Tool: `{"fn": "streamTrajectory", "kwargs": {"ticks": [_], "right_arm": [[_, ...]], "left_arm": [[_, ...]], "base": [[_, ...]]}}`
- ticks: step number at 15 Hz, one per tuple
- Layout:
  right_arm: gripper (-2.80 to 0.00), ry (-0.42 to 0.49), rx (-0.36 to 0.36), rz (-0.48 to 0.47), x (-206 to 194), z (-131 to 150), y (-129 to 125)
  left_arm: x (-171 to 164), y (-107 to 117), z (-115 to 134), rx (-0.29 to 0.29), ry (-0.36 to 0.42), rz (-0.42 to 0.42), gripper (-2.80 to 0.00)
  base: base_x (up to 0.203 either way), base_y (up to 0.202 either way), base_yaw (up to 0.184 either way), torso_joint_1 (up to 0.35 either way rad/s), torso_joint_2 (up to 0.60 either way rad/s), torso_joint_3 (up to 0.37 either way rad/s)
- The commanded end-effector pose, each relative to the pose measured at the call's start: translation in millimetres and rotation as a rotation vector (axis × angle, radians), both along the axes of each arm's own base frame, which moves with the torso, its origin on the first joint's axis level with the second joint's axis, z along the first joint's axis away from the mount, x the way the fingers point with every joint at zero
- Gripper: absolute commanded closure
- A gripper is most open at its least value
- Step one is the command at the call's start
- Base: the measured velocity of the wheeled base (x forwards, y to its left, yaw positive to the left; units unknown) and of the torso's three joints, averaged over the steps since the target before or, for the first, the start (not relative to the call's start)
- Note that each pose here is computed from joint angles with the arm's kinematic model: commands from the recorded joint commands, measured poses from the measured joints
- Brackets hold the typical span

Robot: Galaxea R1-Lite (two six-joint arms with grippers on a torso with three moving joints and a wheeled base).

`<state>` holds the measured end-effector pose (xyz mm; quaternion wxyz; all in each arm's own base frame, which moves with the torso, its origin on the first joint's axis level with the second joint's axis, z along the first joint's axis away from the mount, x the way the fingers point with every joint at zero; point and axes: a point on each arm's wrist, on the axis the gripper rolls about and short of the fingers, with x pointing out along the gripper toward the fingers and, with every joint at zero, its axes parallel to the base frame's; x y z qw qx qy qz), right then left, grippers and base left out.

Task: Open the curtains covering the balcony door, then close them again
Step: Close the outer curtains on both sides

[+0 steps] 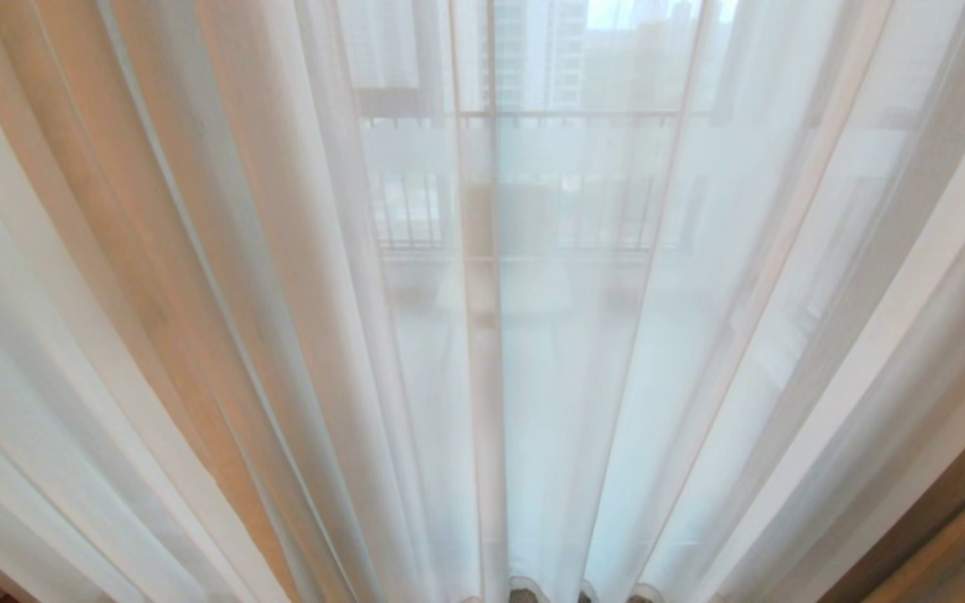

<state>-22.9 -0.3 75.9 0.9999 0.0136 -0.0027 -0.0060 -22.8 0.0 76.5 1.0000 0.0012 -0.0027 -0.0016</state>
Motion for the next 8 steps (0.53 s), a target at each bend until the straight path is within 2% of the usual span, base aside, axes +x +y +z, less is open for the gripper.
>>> {"fn": "streamTrajectory", "kwargs": {"ticks": [1, 5, 8], "right_arm": [[0.0, 0.001, 0.0, 0.0, 0.1, 0.1, 0.0], [0.0, 0.001, 0.0, 0.0, 0.1, 0.1, 0.0], [0.0, 0.001, 0.0, 0.0, 0.1, 0.1, 0.0]], "left_arm": [[-0.1, 0.0, 0.0, 0.001, -0.002, 0.0, 0.0], [-0.1, 0.0, 0.0, -0.001, -0.003, 0.0, 0.0], [-0.1, 0.0, 0.2, -0.001, -0.004, 0.0, 0.0]], "base": [[0.0, 0.0, 0.0, 0.0, 0.0, 0.0], [0.001, -0.019, 0.0, 0.001, 0.0, 0.001], [0.001, -0.161, 0.003, 0.003, 0.0, 0.003]]}}
